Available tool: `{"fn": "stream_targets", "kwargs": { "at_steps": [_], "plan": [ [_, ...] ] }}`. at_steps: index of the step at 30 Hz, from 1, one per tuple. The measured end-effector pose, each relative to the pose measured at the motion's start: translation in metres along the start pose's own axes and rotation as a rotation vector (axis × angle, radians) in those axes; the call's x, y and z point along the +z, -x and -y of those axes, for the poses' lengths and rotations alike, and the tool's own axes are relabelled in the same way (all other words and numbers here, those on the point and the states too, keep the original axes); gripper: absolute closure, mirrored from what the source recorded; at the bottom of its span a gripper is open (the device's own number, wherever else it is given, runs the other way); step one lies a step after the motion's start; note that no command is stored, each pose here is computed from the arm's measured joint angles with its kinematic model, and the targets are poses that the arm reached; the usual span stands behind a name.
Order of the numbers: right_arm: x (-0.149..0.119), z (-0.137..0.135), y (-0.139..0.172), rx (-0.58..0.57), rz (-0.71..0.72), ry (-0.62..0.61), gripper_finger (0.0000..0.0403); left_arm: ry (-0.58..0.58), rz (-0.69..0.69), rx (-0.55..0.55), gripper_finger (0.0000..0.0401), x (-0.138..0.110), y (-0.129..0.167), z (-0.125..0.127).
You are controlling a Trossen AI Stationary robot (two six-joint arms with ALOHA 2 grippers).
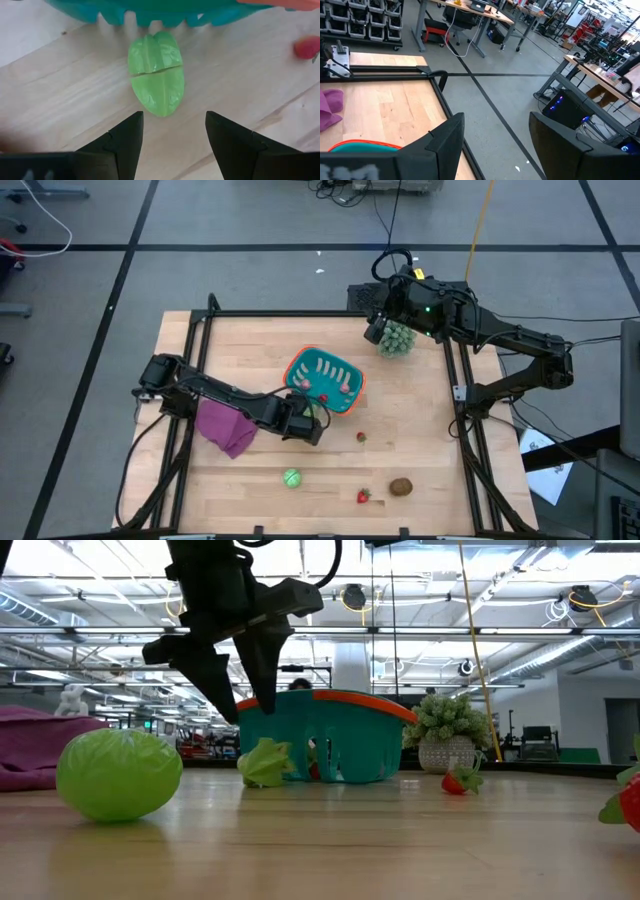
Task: Pick and placing Produce into tupperware
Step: Put the green star fruit into the blue basket
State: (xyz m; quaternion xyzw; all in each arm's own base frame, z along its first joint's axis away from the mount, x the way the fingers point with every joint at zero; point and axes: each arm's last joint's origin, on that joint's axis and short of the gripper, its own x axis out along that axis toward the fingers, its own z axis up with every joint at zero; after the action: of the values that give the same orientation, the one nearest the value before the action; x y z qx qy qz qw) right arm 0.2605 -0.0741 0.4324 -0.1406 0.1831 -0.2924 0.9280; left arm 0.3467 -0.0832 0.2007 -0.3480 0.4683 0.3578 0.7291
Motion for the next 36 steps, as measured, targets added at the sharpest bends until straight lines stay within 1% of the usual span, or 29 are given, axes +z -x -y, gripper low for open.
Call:
{"fn": "stream_targets", "kwargs": {
  "at_steps": [3, 8, 14, 21, 29, 36],
  "plan": [
    [0.0000, -0.0001, 0.0000, 0.000, 0.000, 0.000, 0.0188, -0.004, -0.008, -0.002, 0.0183, -0.0001, 0.0000, 0.0000],
    [0.0000, 0.0000, 0.0000, 0.000, 0.000, 0.000, 0.0188, -0.056, -0.037, -0.012, 0.0183, -0.0010, -0.0001, 0.0004],
    [0.0000, -0.0001, 0.0000, 0.000, 0.000, 0.000, 0.0188, -0.106, -0.130, -0.051, 0.0183, -0.0037, 0.0001, 0.0016],
    [0.0000, -0.0001, 0.0000, 0.000, 0.000, 0.000, 0.0188, -0.132, -0.105, -0.057, 0.0183, -0.0026, 0.0000, 0.0025],
    [0.0000, -0.0001, 0.0000, 0.000, 0.000, 0.000, 0.0188, -0.125, -0.068, -0.053, 0.0183, 0.0029, -0.0014, 0.0021],
    [0.0000, -0.0001, 0.0000, 0.001, -0.001, 0.000, 0.0188, -0.171, -0.061, -0.051, 0.0182, 0.0059, -0.0022, 0.0011]
  ]
}}
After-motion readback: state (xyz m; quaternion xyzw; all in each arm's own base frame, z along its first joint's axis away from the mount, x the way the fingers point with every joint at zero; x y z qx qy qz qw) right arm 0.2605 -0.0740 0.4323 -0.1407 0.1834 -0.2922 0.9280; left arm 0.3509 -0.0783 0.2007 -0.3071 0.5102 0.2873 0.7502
